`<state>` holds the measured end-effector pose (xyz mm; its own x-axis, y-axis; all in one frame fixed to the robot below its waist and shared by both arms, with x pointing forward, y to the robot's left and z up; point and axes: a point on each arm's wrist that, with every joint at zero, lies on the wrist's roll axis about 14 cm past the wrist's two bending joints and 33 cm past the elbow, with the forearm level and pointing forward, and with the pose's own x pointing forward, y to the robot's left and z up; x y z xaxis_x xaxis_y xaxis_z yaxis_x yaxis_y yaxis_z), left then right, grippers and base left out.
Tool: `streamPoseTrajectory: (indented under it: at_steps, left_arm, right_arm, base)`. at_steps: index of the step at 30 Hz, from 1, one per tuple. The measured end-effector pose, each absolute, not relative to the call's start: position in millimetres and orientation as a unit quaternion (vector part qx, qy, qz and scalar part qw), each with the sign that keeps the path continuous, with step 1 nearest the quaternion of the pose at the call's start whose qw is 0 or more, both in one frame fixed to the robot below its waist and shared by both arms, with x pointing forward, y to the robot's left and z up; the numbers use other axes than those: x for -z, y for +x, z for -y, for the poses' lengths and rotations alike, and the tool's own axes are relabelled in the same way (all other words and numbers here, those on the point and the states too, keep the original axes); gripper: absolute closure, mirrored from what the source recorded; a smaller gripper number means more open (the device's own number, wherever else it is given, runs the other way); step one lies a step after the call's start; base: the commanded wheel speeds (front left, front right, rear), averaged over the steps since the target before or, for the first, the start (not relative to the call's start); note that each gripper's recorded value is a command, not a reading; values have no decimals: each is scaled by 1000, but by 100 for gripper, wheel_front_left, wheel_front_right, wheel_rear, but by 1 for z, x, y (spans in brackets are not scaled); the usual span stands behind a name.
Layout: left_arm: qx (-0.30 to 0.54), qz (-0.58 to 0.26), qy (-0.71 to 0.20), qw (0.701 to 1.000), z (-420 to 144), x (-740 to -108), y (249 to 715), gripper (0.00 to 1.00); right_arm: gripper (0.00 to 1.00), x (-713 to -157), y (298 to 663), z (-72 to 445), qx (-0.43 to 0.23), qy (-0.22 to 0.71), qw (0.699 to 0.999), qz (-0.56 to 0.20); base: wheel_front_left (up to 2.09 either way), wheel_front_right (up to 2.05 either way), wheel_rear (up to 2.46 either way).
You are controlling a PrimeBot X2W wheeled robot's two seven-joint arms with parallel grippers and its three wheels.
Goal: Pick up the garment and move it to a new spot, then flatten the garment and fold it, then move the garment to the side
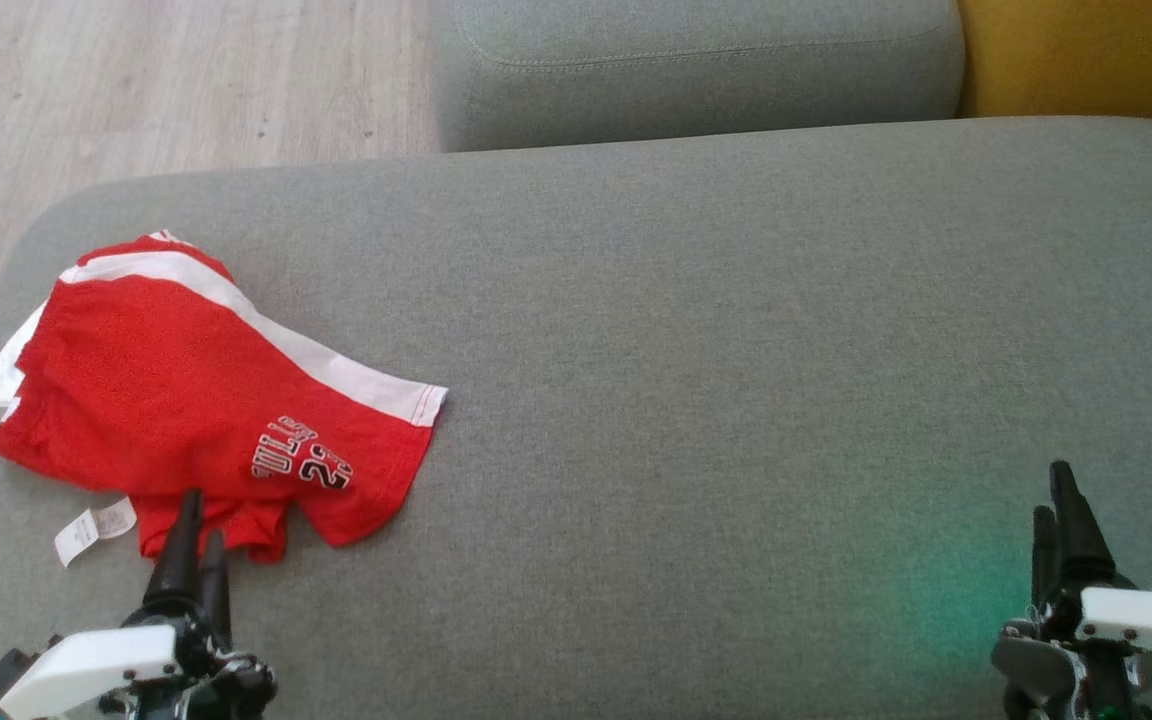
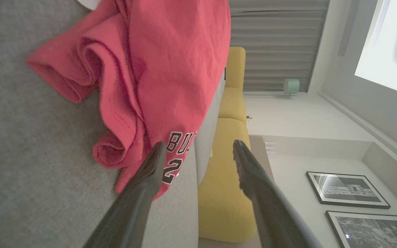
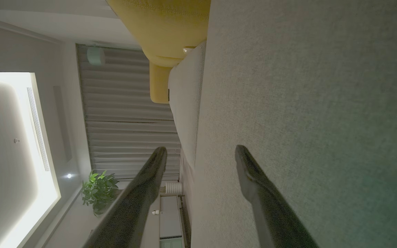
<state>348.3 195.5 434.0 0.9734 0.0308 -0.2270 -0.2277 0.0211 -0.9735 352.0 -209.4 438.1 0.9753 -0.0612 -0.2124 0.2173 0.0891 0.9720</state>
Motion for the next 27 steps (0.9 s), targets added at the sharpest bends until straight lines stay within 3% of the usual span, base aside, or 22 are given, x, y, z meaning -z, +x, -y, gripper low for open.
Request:
streamPoseTrajectory:
  at_steps: [9, 27]
  left_arm:
    - [-104, -55, -670, 733, -208, -437, 350, 0]
    - [-82, 0, -582, 809, -221, -478, 367, 0]
  right_arm:
    - [0, -450, 360, 209, 79, 609, 787, -52]
    - [0, -489, 378, 197, 25, 457, 889, -18]
  base:
    - [0, 0, 0]
    - [0, 0, 0]
